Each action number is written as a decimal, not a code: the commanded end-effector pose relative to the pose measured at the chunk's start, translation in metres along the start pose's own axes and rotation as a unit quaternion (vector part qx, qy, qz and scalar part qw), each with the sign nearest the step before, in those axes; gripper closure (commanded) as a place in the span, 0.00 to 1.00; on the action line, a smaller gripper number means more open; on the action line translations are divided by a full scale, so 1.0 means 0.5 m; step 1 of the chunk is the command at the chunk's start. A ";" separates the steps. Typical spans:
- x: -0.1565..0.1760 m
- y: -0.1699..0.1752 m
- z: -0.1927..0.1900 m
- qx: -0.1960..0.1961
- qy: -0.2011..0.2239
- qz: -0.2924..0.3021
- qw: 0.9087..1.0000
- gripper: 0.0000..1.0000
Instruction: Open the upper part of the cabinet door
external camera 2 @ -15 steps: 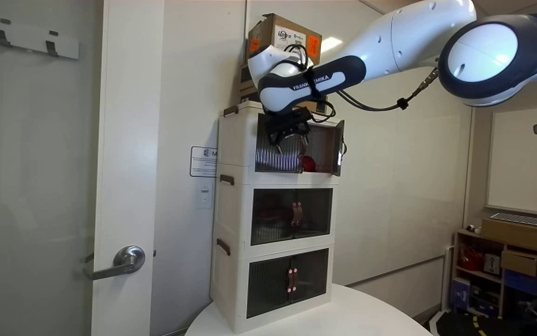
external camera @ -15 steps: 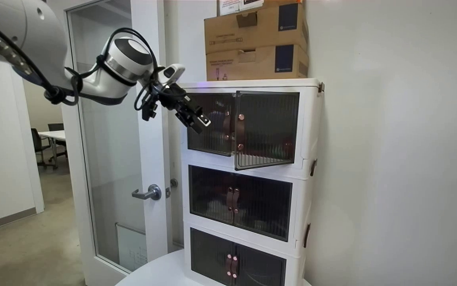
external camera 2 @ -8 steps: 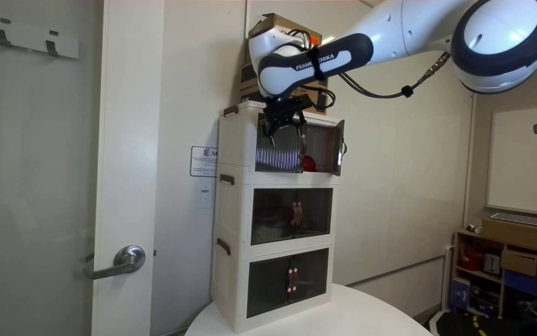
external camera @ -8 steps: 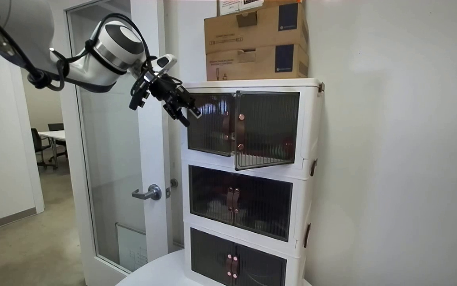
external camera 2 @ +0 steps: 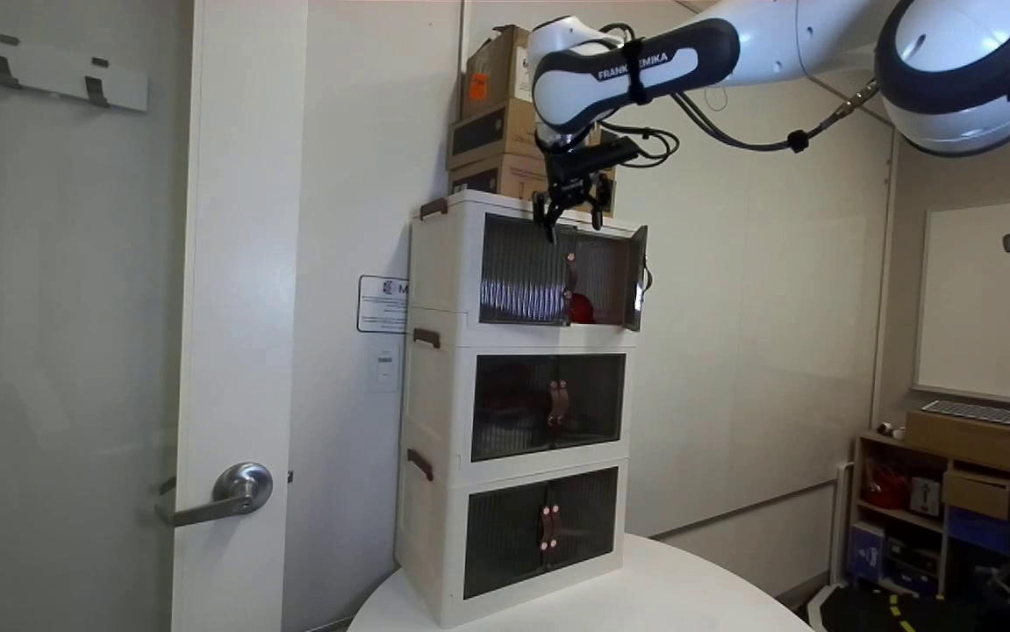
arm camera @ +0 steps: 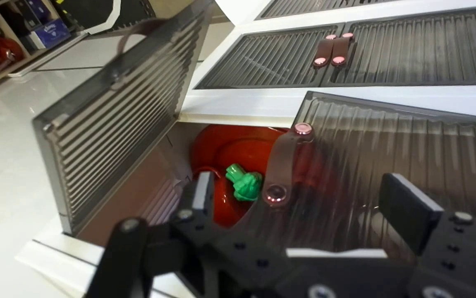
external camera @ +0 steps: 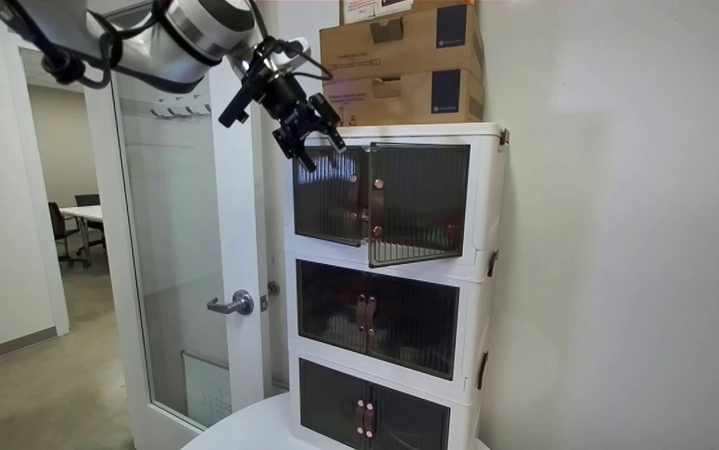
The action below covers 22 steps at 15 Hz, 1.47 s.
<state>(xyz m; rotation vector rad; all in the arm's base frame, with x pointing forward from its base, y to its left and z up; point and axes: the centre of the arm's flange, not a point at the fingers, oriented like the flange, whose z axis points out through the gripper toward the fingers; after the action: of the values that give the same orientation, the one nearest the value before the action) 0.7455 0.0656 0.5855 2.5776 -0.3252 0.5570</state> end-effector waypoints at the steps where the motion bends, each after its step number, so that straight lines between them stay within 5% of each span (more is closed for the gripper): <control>1: 0.040 0.065 -0.082 0.032 -0.017 -0.064 0.997 0.00; 6: 0.099 0.141 -0.077 0.029 -0.029 -0.118 0.992 0.00; 13: 0.168 0.253 0.080 0.059 -0.064 -0.200 0.976 0.00; 17: 0.188 0.309 0.135 0.106 -0.062 -0.258 0.958 0.00; 22: 0.194 0.314 0.155 0.203 -0.034 -0.317 0.926 0.00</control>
<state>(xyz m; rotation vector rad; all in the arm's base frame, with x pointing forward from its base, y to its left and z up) 0.7398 -0.1132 0.5957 2.8046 0.5013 0.2945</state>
